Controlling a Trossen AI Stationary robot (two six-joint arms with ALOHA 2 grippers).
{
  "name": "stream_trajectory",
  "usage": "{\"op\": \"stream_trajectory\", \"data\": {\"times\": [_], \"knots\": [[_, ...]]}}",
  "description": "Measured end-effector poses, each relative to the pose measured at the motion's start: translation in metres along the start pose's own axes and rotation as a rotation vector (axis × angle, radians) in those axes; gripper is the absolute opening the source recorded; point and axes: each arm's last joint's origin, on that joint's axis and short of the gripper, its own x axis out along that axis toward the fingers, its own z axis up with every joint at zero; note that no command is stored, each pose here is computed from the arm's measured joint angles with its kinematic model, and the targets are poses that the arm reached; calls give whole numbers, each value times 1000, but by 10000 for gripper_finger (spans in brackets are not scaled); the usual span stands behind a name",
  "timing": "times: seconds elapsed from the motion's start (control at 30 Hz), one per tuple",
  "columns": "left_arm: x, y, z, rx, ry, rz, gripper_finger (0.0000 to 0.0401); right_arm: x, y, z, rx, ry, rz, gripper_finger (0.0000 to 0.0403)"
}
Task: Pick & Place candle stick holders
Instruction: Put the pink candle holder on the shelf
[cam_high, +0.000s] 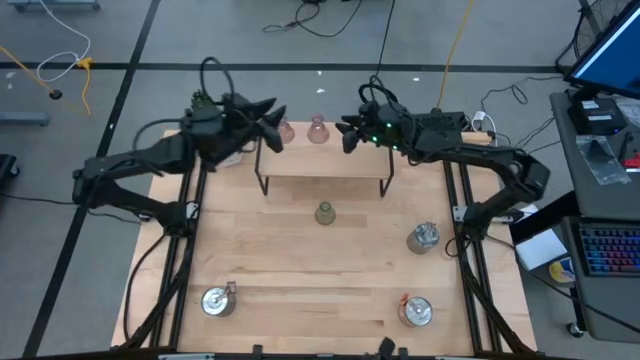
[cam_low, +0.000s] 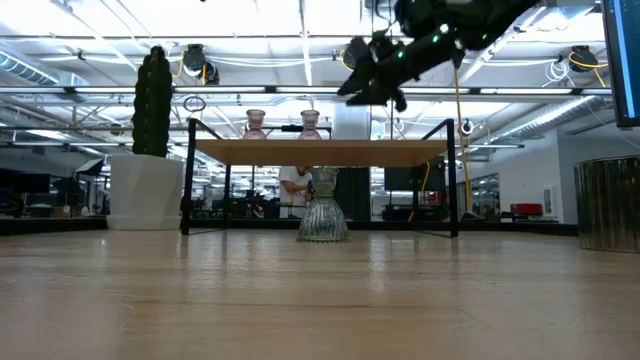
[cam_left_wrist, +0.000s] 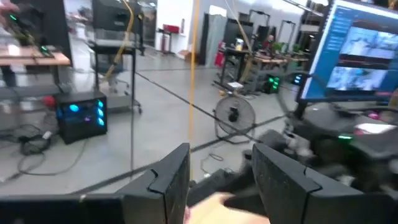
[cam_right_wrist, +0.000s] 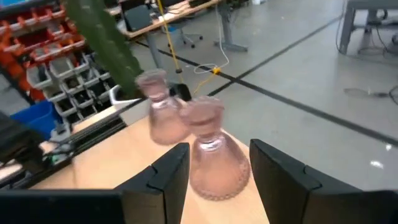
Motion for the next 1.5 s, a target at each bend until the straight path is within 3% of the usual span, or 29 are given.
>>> {"op": "stream_trajectory", "data": {"times": [0.23,0.5,1.03,1.5], "knots": [[-24,12,14,-29,-16,-23,170,30,-12,-8,93,-55,-13,160],[-32,17,19,12,-19,-23,170,68,-7,2,80,-35,-19,160],[-47,27,24,32,-8,-19,170,67,-7,11,99,-28,-54,160],[-51,30,27,43,-20,-20,170,67,-17,4,71,24,-189,160]]}}
